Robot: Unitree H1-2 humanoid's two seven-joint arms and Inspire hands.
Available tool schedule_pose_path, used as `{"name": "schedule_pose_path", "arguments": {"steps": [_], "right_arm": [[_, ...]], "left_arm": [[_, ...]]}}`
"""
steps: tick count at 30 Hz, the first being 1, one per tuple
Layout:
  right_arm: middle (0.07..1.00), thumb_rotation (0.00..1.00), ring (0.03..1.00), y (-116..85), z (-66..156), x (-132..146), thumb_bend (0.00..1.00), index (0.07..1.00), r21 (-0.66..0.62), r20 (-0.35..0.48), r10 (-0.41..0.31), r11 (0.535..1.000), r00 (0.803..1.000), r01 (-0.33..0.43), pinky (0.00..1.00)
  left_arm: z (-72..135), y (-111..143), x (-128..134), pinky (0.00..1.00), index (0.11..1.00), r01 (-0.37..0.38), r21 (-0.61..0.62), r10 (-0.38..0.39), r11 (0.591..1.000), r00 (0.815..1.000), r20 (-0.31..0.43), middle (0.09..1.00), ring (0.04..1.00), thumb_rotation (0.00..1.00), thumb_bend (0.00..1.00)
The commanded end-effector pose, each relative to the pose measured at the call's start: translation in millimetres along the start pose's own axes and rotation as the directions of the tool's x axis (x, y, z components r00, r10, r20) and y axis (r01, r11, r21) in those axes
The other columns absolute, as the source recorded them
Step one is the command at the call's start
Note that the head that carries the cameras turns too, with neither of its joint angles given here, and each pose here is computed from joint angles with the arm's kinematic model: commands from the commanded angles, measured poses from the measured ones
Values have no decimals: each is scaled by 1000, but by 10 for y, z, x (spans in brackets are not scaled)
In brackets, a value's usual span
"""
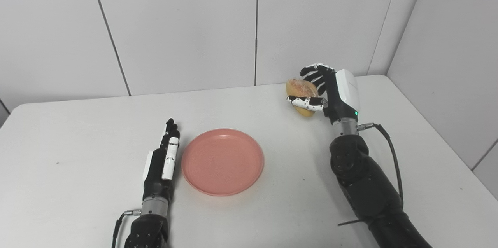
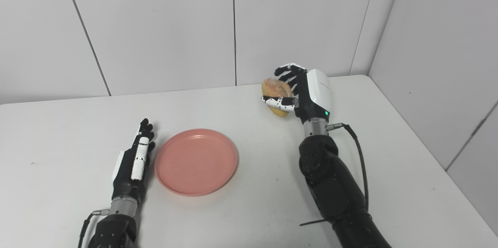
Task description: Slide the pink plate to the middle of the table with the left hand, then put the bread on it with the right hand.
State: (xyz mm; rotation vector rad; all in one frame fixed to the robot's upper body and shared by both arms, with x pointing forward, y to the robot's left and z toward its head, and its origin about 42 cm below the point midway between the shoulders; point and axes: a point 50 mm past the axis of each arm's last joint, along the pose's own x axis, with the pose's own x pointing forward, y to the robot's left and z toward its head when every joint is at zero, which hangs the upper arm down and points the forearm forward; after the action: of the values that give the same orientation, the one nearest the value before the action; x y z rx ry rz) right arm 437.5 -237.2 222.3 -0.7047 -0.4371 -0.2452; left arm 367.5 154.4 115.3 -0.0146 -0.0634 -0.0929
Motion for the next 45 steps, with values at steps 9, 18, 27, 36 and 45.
{"name": "schedule_pose_path", "arguments": {"steps": [9, 18, 27, 36, 45], "right_arm": [[461, 0, 434, 123, 697, -88, 510, 529, 131, 170, 69, 987, 983, -92, 344], [464, 0, 442, 401, 922, -256, 512, 526, 131, 234, 169, 970, 957, -204, 345], [458, 0, 429, 738, 962, -406, 510, 533, 117, 267, 267, 945, 926, -306, 346], [442, 0, 398, 1024, 887, -417, 510, 534, 18, 290, 344, 931, 893, -364, 317], [434, 0, 376, 1131, 772, -411, 510, 534, -66, 286, 400, 915, 871, -398, 289]], "left_arm": [[-78, -153, -66, 1000, 982, -32, -74, 31, 997, 999, -16, 996, 1000, 1000, 443], [-77, -213, -82, 1000, 1000, -27, -94, 25, 995, 999, -24, 1000, 1000, 1000, 464], [-76, -250, -72, 1000, 991, -38, -84, 35, 996, 999, -34, 1000, 1000, 1000, 468], [-78, -251, -74, 1000, 989, -39, -81, 37, 996, 999, -27, 1000, 1000, 1000, 469], [-79, -252, -77, 1000, 987, -34, -86, 32, 996, 999, -23, 1000, 1000, 1000, 482]]}}
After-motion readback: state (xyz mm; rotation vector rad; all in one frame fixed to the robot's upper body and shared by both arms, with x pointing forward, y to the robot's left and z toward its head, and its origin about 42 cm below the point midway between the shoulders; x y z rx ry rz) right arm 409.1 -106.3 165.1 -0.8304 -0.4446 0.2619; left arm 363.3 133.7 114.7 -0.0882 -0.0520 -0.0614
